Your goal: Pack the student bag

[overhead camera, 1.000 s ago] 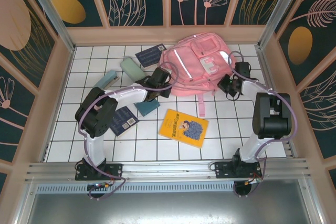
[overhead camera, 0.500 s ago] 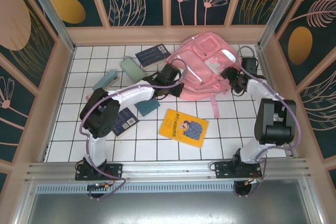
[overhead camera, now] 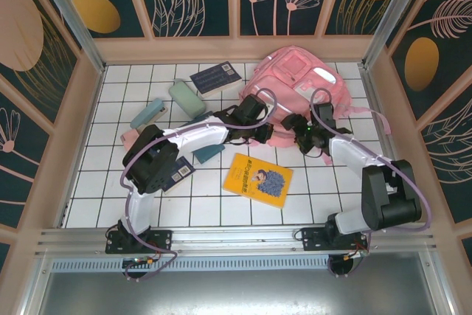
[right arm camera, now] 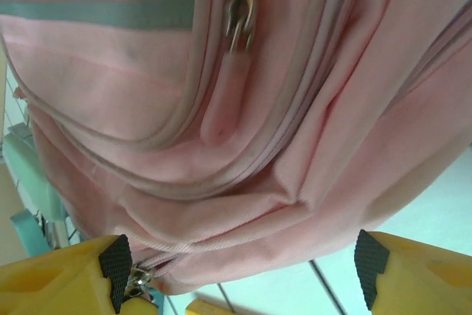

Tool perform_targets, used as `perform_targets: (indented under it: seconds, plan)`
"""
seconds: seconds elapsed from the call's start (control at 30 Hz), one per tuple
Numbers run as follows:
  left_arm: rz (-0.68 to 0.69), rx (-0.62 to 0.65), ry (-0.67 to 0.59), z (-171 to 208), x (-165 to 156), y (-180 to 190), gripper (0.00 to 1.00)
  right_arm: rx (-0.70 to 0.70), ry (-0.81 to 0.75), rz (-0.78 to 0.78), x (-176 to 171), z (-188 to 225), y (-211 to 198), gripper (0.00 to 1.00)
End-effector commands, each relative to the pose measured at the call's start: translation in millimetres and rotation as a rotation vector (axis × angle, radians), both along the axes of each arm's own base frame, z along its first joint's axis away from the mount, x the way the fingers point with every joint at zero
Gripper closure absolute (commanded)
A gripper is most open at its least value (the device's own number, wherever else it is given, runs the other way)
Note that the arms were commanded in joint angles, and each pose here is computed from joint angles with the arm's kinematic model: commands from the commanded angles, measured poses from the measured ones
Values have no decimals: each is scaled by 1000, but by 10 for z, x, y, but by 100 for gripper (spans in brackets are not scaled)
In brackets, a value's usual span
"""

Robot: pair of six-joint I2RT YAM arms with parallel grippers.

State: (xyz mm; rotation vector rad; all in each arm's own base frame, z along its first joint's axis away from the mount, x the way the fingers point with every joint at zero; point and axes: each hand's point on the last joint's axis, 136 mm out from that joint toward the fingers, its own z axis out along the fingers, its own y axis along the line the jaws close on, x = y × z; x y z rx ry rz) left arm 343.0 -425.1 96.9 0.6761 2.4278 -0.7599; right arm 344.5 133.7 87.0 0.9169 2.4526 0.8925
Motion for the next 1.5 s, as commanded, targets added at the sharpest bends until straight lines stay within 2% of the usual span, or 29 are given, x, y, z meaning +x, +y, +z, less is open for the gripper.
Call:
perform_targets:
  seconds: [0.0,0.07,0.17,0.3,0.37,0.6,0.87,1.03,1.23,1.37,1.47]
  plan:
    - [-51,4,13,-20,-170,-25,100,75,-1,-53,125,-23,116,23]
    - [-51,29,19,-89,-205,23,100,77,24,-62,152,-120,125,31]
    - [-41,55,25,-162,-238,95,100,53,46,-71,184,-228,102,49]
    - [7,121,-2,-241,-184,246,100,-8,62,-86,188,-291,-8,81]
    - [42,180,-28,-296,-123,358,100,-49,80,-105,171,-314,-125,100]
    - [181,316,-62,-431,281,860,100,-95,76,-158,141,-264,-541,100]
    - [377,404,-101,-463,1024,1442,100,-139,27,-141,193,-105,-775,100]
    - [424,363,-103,-391,1361,1504,100,-178,12,-142,258,-21,-952,100]
    - [309,219,-81,-175,1186,1206,100,-227,-10,-135,396,67,-1174,100]
    - [230,169,-81,-53,815,1015,100,-259,-18,-147,530,117,-1345,100]
    - [151,176,-95,27,489,770,100,-277,-11,-177,606,153,-1520,100]
